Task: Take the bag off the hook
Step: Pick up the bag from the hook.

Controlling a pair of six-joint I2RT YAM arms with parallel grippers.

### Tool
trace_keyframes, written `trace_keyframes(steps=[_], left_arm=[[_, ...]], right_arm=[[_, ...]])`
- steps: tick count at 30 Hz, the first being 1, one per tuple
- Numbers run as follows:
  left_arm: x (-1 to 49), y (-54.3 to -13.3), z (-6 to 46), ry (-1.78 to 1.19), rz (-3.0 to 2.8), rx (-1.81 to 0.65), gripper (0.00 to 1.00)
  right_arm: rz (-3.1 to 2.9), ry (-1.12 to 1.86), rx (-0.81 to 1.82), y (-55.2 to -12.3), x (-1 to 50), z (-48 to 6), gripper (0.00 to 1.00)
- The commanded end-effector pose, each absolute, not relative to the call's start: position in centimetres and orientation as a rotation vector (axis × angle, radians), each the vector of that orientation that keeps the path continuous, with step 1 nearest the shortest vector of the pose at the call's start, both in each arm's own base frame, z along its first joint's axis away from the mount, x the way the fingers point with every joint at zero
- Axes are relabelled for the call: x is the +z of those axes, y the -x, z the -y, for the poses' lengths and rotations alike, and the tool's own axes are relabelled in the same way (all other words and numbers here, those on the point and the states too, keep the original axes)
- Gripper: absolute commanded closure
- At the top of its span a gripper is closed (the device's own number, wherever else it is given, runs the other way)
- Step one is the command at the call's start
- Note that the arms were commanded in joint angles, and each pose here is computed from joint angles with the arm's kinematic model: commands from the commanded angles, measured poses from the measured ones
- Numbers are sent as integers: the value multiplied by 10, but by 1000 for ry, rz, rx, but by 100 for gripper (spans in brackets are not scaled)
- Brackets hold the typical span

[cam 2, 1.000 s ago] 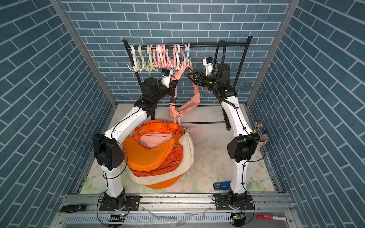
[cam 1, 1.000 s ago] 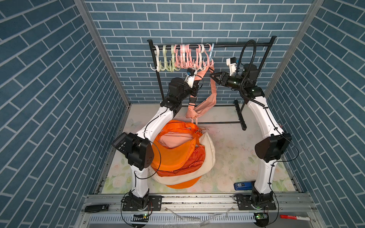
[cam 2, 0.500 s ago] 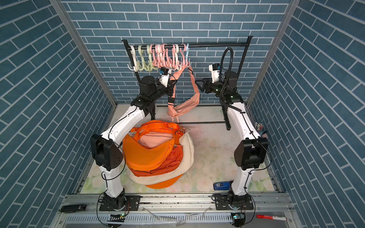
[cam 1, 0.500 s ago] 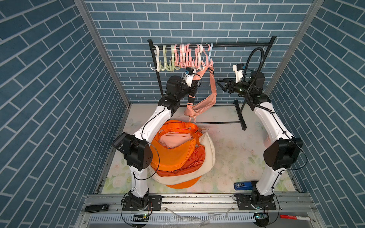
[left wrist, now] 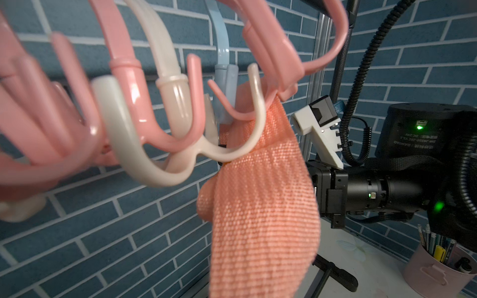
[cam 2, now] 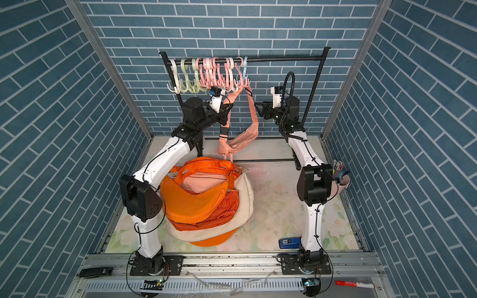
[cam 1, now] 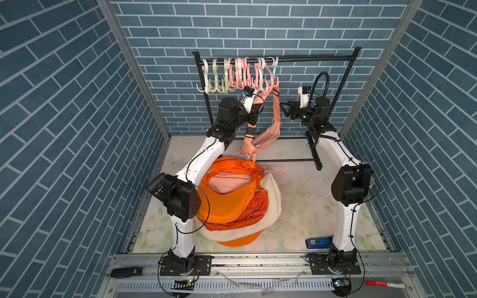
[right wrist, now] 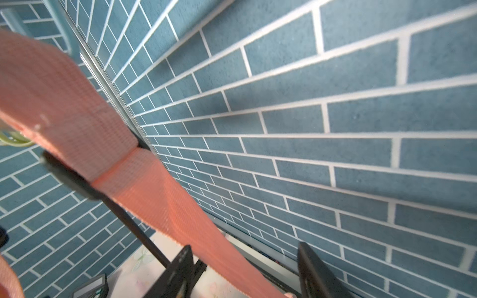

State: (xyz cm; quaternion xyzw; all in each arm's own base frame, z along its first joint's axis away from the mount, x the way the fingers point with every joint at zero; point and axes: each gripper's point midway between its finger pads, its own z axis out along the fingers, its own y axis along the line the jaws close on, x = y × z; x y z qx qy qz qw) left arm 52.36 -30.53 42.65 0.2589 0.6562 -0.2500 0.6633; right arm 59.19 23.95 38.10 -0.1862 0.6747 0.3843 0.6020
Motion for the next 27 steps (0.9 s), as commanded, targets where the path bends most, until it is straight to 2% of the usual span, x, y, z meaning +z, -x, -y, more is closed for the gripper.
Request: trace_keyframes(steps=[1,11,16,18,23,27], left_arm=[[433,-527,307,-584,-1463,-587,100],[437,-525,306,-583,-1459,-588,100],[438,-524,306,-587,-1458,-589,100],[437,-522,307,-604,-1457,-584,100],[438,-518,304,-613,-1451,-572,100],[440,-516,305,-609,-1442,-587,100]], right_arm=[[-1459,430,905,-593,405,-256,37],[-1490,403,915,-612,391,-271,39],[-1519,451,871,-591,393,-265,38],[-1503,471,844,-570,409,-258,37],[-1523,492,834,-536,403,-250,35],[-1550,482,810,-538,398,-248,35]])
